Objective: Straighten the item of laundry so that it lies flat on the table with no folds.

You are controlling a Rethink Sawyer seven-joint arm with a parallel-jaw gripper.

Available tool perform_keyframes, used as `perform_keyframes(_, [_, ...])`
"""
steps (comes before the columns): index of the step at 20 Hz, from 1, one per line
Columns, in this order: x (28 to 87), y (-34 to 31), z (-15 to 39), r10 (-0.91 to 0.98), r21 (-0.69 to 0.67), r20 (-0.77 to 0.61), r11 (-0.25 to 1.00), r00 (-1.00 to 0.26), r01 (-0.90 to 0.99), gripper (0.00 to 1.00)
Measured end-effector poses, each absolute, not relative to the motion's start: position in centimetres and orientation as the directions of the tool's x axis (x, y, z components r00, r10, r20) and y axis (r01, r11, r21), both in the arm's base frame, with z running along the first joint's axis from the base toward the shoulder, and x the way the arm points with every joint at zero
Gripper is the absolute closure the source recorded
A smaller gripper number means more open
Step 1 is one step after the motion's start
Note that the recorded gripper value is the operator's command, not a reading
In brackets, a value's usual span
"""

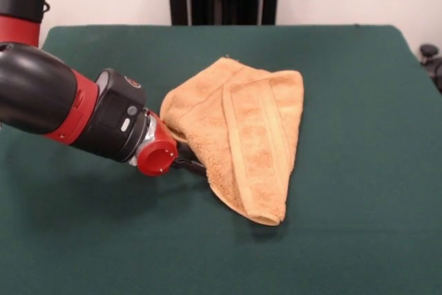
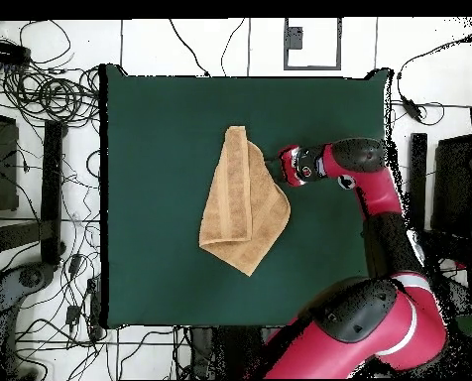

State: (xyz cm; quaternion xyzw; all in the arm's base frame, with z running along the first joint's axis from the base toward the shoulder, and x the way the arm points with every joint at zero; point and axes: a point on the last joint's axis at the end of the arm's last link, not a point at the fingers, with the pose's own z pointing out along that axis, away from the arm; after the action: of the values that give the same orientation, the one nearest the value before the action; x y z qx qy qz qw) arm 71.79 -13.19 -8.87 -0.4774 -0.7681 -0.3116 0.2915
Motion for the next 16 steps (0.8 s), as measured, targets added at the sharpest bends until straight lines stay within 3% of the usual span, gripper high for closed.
perform_keyframes(16, [71.98,-13.28,-9.35,0.508,0.198,0.782,0.346,-0.361,0.917,0.00])
